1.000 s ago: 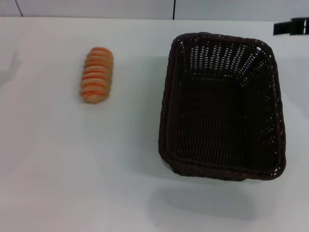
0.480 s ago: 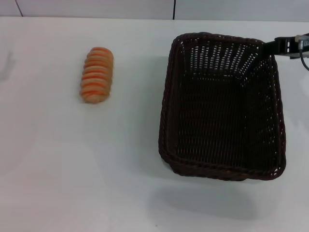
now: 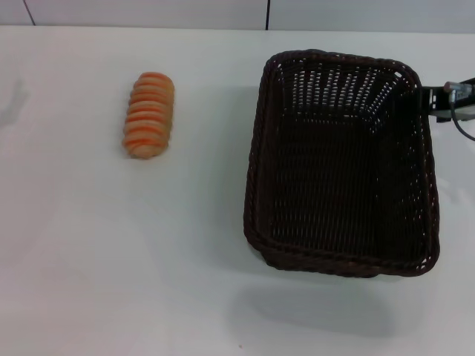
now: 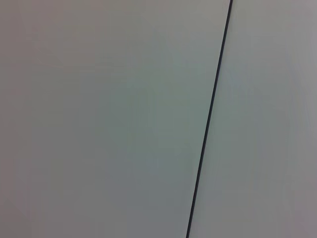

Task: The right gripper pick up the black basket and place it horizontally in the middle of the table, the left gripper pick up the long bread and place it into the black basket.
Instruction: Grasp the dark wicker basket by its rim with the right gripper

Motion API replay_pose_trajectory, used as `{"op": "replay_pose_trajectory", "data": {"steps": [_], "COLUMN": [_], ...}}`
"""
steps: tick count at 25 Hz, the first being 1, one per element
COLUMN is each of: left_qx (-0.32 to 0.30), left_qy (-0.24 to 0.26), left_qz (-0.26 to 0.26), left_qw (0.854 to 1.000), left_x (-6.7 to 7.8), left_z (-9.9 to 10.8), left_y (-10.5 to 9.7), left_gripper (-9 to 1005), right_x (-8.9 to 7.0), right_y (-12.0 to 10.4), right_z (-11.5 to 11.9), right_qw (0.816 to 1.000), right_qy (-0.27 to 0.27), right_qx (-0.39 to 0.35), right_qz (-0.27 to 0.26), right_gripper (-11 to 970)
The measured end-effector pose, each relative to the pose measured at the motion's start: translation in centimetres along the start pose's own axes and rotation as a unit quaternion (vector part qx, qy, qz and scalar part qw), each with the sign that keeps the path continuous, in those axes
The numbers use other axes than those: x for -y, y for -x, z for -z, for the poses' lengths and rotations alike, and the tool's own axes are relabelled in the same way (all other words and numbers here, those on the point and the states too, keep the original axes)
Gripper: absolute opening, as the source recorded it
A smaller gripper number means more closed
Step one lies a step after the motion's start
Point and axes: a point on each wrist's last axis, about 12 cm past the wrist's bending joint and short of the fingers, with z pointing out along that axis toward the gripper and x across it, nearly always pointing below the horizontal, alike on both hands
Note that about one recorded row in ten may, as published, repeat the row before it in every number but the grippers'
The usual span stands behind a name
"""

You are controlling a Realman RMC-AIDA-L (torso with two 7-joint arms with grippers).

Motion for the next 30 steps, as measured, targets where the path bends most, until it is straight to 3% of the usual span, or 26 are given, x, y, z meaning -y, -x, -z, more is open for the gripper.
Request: {"op": "replay_pose_trajectory", "data": {"steps": [15, 27, 30], "left_qx": [0.002, 0.007, 0.008], "left_qy": [-0.001, 0.001, 0.003], "left_qz": [-0.005, -0.004, -0.004], "left_qw": [1.000, 1.000, 1.000], "left_x": [0.0, 0.0, -0.1], "left_z": [-0.1, 0.0, 0.1], "left_y": [0.0, 0.2, 0.2], "left_gripper": [856, 855, 855], "right_x": [-0.2, 0.0, -0.1], "right_y": [-0.9, -0.9, -0.9], "right_z": [-1.8, -2.3, -2.2], "right_qw": [1.000, 1.000, 1.000], "right_qy": [0.015, 0.016, 0.017], "right_qx": [-0.019, -0.019, -0.019], "right_qz": [-0.005, -0.006, -0.004], "right_gripper": [785, 682, 486]}}
